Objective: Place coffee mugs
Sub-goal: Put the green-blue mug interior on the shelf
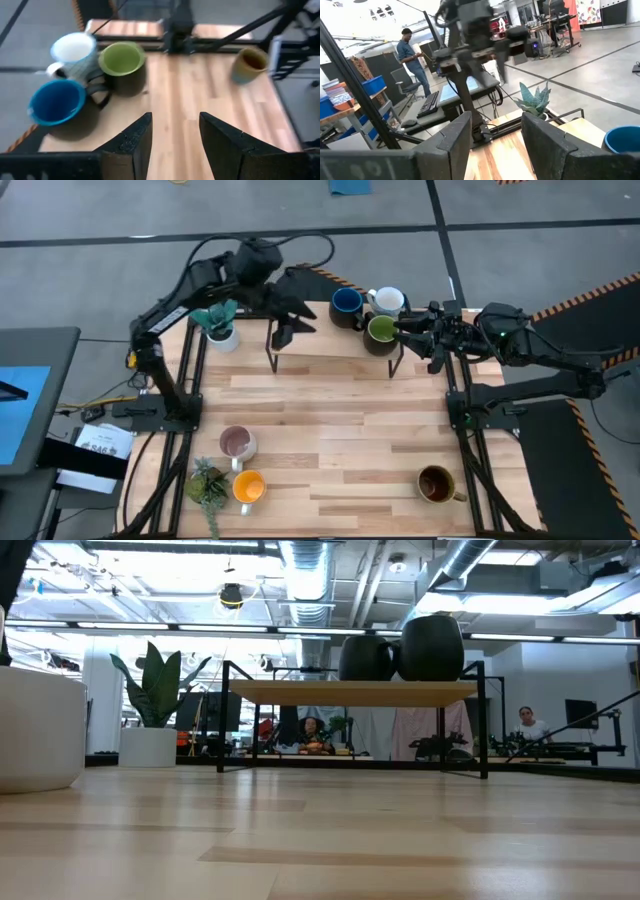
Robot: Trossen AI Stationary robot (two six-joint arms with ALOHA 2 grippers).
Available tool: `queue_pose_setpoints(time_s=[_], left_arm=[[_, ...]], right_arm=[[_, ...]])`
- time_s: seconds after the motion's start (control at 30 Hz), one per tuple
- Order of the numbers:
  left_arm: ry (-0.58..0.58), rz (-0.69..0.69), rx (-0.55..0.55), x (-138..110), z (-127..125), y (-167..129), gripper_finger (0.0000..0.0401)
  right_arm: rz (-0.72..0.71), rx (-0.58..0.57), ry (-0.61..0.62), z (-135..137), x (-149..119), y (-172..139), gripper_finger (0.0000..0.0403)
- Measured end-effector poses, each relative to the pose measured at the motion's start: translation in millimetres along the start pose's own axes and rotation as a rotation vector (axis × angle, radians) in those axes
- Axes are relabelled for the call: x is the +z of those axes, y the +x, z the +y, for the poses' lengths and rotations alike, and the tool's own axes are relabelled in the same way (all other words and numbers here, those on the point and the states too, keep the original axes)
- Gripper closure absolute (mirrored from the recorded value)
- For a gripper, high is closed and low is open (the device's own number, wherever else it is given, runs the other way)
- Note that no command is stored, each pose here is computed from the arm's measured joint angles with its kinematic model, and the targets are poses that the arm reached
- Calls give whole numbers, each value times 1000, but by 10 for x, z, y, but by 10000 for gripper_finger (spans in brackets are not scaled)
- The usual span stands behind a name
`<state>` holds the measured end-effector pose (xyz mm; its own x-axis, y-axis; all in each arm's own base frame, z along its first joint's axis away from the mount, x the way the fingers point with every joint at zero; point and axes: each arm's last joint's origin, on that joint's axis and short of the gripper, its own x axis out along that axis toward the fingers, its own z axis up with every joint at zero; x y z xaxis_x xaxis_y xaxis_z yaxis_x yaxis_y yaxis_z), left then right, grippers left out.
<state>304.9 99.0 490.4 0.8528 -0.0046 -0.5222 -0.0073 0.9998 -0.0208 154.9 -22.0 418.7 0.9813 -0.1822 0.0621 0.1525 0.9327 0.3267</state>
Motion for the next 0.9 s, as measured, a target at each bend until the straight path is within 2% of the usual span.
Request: queue_pose_setpoints(time_s=[0.1,0.2,0.4,0.57,0.67,0.77,0.9], left_arm=[[-13,-22,-28,-93,-131,-1,254],[-53,-78,-42,-298,-237,2,254],[-172,-344,-70,-894,-404,-46,254],[-212,-553,-121,-1299,-540,-200,254],[-247,-587,-125,-1475,-582,-254,254],[-260,-595,-127,-1560,-606,-331,254],[-254,-604,-126,-1595,-624,-412,254]], right_arm=[[0,0,0,0,0,-1,204],[0,0,-1,0,0,-1,204],[3,8,8,2,-1,-1,204],[68,90,120,32,0,-20,204],[203,156,246,71,-37,-65,204],[394,182,379,115,-180,-105,204],[717,140,537,203,-449,-204,204]])
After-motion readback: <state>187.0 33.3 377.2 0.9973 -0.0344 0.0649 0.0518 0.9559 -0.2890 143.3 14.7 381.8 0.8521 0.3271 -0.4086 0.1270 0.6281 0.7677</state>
